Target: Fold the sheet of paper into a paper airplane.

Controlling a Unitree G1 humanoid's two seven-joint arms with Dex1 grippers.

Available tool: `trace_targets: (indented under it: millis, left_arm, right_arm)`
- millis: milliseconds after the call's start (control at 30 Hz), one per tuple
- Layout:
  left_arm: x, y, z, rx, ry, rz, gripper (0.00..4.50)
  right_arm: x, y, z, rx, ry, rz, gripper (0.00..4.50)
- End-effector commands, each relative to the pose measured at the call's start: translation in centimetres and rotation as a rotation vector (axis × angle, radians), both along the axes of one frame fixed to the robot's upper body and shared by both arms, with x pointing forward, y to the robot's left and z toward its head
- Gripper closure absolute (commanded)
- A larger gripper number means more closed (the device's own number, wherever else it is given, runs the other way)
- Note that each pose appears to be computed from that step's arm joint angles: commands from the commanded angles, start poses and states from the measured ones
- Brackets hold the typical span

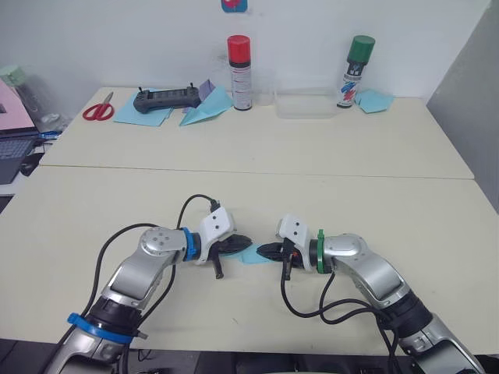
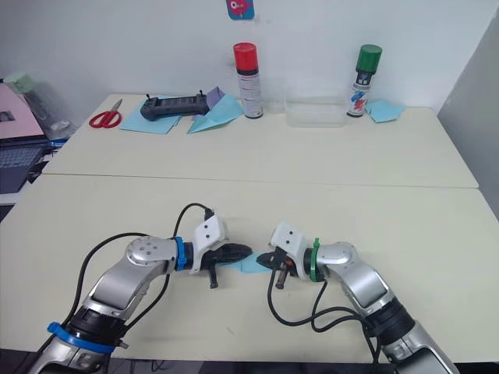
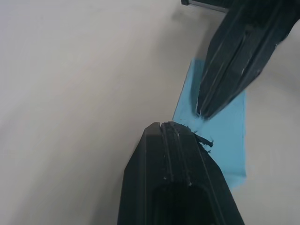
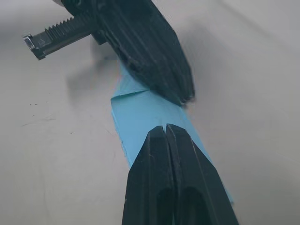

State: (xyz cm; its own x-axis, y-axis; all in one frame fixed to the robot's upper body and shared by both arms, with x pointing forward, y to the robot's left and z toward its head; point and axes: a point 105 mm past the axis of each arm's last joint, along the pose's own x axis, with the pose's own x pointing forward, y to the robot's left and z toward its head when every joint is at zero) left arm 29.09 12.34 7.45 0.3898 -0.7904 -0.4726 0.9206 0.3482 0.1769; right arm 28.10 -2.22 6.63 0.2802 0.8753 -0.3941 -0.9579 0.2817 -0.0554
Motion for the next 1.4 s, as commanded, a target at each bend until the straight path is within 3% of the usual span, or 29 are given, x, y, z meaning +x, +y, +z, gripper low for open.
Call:
trace_targets:
  millis: [33,167,400,633,733,800,900,1067,1167,1233,1267,1400]
  left_arm:
    - [-0.1,3.1,-1.9,0.099,0.031,0.089,4.50]
    - [-1.0,6.7,-3.2,0.158,0.066,0.177,4.50]
    - [-0.8,7.9,-2.0,0.133,0.026,0.239,4.50]
    - [0.3,9.8,2.2,0.098,-0.078,0.289,4.50]
    - [0.5,10.1,5.1,0.035,-0.134,0.295,4.50]
    - [0.2,9.1,7.3,-0.039,-0.169,0.251,3.96]
    - [-1.5,7.2,9.3,-0.090,-0.190,0.157,3.16]
    - [-4.4,6.1,9.3,-0.057,-0.134,0.059,1.56]
    - [-6.4,5.5,9.1,-0.055,-0.132,-0.001,0.61]
    - [-7.5,5.2,8.9,-0.047,-0.141,-0.037,0.02]
    - [-8.6,4.8,8.4,-0.048,-0.163,-0.055,0.01]
    - [-10.9,3.9,7.3,-0.117,-0.166,0.010,0.00]
  right_arm:
    - [0.3,-1.0,-1.2,-0.042,0.030,-0.050,4.45]
    - [0.2,-1.0,-1.4,-0.041,0.039,-0.050,4.45]
    - [0.4,-0.9,-1.3,-0.032,0.040,-0.046,4.45]
    - [1.4,-0.9,3.9,0.223,0.043,-0.097,4.45]
    - [0.7,-1.7,6.8,0.295,0.035,-0.052,4.29]
    - [-0.3,-2.3,8.3,0.306,0.020,0.009,3.85]
    - [-2.0,-3.5,9.2,0.248,-0.052,0.108,2.85]
    - [-4.0,-5.1,9.0,0.191,-0.043,0.183,1.04]
    - [-4.9,-5.9,7.7,0.109,-0.082,0.223,0.03]
    - [-5.3,-6.2,6.8,0.068,-0.106,0.240,0.00]
    - [-5.1,-6.1,5.9,0.051,-0.121,0.221,0.11]
    - [-4.7,-5.1,3.9,0.014,-0.215,0.196,1.33]
